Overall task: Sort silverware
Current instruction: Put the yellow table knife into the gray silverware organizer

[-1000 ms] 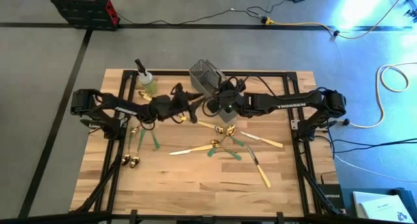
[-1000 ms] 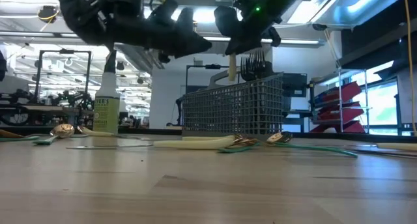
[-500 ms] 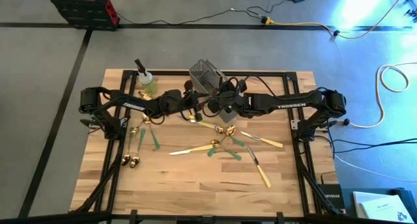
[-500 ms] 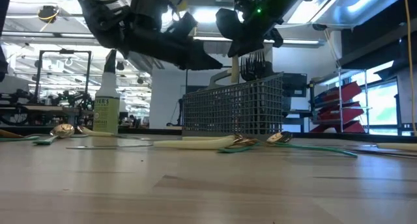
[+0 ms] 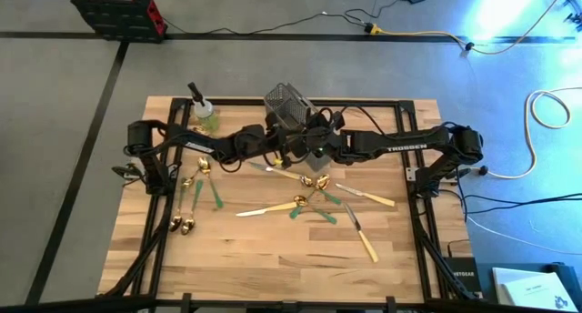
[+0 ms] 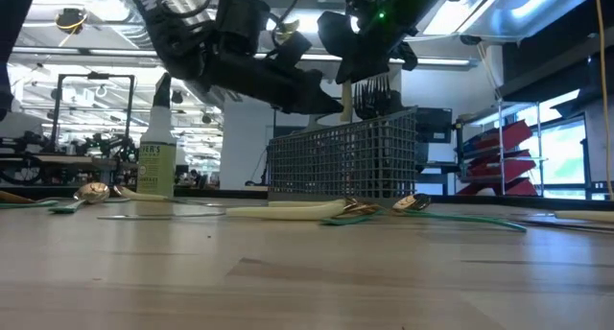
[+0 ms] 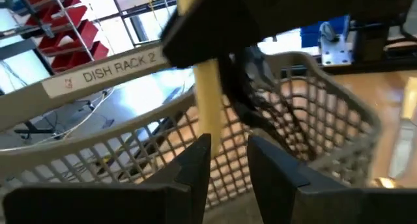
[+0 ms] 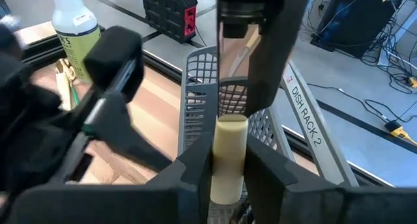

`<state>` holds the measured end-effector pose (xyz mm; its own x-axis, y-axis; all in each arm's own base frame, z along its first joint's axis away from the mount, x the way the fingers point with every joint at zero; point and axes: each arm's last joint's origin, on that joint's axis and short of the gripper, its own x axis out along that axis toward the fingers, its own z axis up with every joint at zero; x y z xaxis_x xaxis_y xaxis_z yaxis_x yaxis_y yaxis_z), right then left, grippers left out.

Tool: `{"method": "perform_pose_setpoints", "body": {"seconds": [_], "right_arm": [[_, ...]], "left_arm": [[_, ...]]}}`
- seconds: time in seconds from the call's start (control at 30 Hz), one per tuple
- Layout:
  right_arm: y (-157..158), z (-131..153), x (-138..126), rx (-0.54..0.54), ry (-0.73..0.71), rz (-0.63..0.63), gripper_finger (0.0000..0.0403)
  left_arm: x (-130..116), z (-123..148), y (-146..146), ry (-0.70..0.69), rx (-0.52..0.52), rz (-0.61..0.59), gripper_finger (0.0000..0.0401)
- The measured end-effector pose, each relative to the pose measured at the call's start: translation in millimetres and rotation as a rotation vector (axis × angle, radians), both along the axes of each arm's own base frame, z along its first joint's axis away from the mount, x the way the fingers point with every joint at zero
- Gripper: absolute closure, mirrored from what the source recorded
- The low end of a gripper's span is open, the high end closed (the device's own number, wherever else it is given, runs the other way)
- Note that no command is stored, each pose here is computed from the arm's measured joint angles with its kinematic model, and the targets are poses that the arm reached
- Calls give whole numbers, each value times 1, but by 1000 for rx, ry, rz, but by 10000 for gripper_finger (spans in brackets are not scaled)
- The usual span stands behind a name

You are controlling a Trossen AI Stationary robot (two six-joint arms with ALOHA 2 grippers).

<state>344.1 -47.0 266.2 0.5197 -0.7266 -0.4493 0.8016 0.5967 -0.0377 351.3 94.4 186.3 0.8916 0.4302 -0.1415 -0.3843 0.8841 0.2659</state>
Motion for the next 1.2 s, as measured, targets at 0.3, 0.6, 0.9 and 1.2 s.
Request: {"method": "perform_pose_setpoints", "body": {"seconds": [0.3,0.6,0.9,1.2], "right_arm": [[0,0,0,2,-1,3,341],[0,0,0,6,-2,8,340],[0,0,0,14,-3,18,340],[1,0,1,19,-4,24,340]], "left_arm": [[9,-10,3,59,-17,-10,315],[8,-9,11,43,-24,18,315],[8,-9,10,44,-27,40,315],[11,-10,-4,82,43,70,315]]}}
